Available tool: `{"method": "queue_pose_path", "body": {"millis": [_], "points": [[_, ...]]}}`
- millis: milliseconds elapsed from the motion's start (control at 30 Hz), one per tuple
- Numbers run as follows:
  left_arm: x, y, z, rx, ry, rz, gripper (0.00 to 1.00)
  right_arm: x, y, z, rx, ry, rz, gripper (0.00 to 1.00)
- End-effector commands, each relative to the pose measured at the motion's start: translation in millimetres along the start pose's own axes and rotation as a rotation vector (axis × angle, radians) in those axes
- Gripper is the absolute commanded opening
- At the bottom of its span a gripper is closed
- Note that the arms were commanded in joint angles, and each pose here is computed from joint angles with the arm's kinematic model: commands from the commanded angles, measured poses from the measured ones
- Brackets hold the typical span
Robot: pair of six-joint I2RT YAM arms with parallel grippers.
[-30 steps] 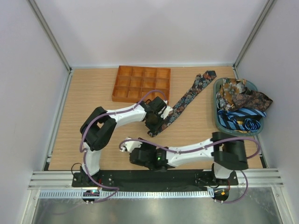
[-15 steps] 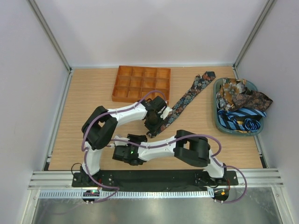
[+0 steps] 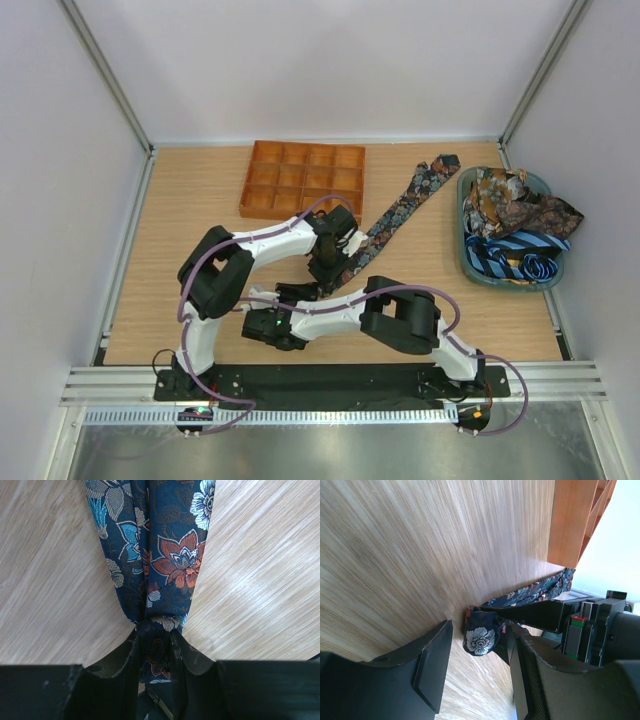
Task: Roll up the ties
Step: Roll the tie
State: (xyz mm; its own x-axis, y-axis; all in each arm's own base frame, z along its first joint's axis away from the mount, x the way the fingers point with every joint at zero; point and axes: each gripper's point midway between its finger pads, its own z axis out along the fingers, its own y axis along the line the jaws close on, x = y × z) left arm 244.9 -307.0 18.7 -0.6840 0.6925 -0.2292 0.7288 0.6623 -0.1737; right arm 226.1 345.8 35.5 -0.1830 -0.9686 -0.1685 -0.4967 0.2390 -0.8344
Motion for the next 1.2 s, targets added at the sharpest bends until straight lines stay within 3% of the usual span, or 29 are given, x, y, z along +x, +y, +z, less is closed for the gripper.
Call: {"method": "queue_pose_path", "body": {"millis": [0,300,567,667,700,933,1033,1167], "points": [[22.3,1.9,3.8,0.004,0.099,-0.017,0.24,7.3,2.7,4.8,-0.01,0.033,-0.015,0.56],[21.5,2.6,-1.0,0.001,0.097,-0.022,0.24,26.5,15.2,12.8,-0.029,0.091,-0.005,0.52],[20.2,2.5,-4.1,-0.002,0.087,-0.021,0.28,32.2,18.2,16.8,-0.039,0.116,0.025,0.28],[14.6,2.3,-7.7,-0.005,0.057,-0.017,0.38,27.4,18.9,15.7,-0.058,0.102,0.055,0.24],[8.2,1.9,-12.0,-0.007,0.026,-0.012,0.43,25.1,19.9,14.5,-0.069,0.093,0.066,0.23],[-29.4,0.6,-45.8,-0.032,-0.135,0.026,0.53,17.4,18.5,6.9,-0.118,0.042,0.136,0.22],[-47.7,0.4,-63.4,-0.049,-0.218,0.037,0.63,15.1,16.4,3.7,-0.13,0.024,0.154,0.22],[-73.5,3.0,-89.8,-0.09,-0.351,0.032,0.64,11.0,13.8,-1.1,-0.154,-0.007,0.198,0.21]]}}
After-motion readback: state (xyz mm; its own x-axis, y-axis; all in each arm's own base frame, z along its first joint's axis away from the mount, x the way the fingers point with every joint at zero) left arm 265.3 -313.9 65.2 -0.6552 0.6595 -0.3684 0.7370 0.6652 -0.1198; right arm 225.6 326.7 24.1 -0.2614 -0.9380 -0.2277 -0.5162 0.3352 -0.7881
